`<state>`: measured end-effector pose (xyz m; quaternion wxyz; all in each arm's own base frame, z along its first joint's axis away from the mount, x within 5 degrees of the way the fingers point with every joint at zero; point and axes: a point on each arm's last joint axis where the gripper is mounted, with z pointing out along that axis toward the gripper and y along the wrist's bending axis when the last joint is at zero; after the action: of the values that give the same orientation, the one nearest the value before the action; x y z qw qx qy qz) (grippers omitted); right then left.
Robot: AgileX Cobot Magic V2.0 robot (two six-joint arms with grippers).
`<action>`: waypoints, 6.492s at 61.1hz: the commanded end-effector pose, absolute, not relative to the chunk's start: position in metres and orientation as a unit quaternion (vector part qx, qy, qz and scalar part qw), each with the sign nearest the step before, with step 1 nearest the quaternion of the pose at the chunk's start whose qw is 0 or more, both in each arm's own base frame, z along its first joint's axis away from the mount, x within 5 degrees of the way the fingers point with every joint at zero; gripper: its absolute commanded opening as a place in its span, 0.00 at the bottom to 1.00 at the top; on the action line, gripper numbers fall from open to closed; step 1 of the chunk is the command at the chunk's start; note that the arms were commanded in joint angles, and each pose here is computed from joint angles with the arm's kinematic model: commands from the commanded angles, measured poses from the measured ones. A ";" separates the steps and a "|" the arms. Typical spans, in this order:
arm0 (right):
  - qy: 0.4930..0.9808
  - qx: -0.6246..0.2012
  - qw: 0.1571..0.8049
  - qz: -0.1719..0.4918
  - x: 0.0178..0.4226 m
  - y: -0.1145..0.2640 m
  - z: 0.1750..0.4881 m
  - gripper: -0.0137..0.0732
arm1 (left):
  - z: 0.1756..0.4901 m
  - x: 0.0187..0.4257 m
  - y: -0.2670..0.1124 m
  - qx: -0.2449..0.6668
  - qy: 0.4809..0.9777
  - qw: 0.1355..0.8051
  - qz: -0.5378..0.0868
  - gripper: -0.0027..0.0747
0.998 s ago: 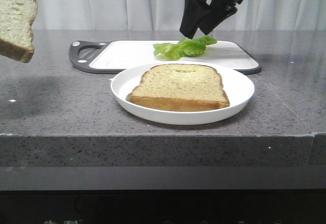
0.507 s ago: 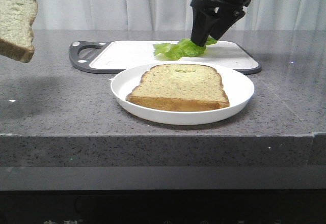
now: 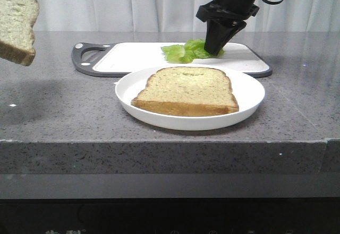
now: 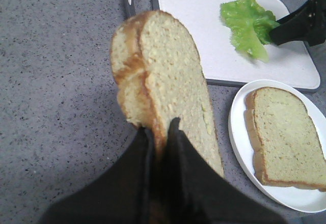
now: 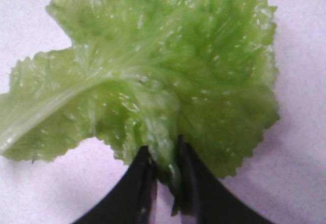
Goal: Left arm grabs bread, right arm adds lettuce
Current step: 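Carry the lettuce with the right gripper onto the bread on the plate, then open the right gripper and raise it away from the lettuce, then move the held bread slice with the left gripper over the lettuce and lower it, then open the left gripper and lift it off the bread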
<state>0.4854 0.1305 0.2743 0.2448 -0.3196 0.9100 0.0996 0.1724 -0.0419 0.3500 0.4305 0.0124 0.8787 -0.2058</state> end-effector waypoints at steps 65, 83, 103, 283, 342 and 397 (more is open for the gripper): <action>0.894 -0.283 0.327 0.117 0.355 0.128 0.430 0.09 | 0.366 0.173 -0.040 0.000 0.853 0.476 -0.213 0.01; 0.884 -0.280 0.356 0.116 0.296 0.131 0.383 0.09 | 0.366 0.173 -0.040 0.000 0.853 0.476 -0.213 0.01; 0.892 -0.247 0.354 0.138 0.281 0.129 0.323 0.09 | 0.366 0.173 -0.040 0.000 0.853 0.476 -0.213 0.01; 0.761 -0.275 0.565 0.162 0.086 0.059 0.386 0.09 | 0.381 0.229 -0.138 0.088 0.825 0.365 -0.422 0.01; 0.768 -0.280 0.553 0.162 0.085 0.059 0.383 0.09 | 0.301 0.298 -0.208 0.133 0.874 0.204 -0.421 0.23; 0.770 -0.281 0.550 0.162 0.085 0.059 0.382 0.09 | 0.376 0.242 -0.122 0.159 0.860 0.325 -0.359 0.16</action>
<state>0.0839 0.0594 0.3705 0.5144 -0.2889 0.7909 0.1625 0.2579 -0.1292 0.3505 0.2786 0.1642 0.8810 -0.3452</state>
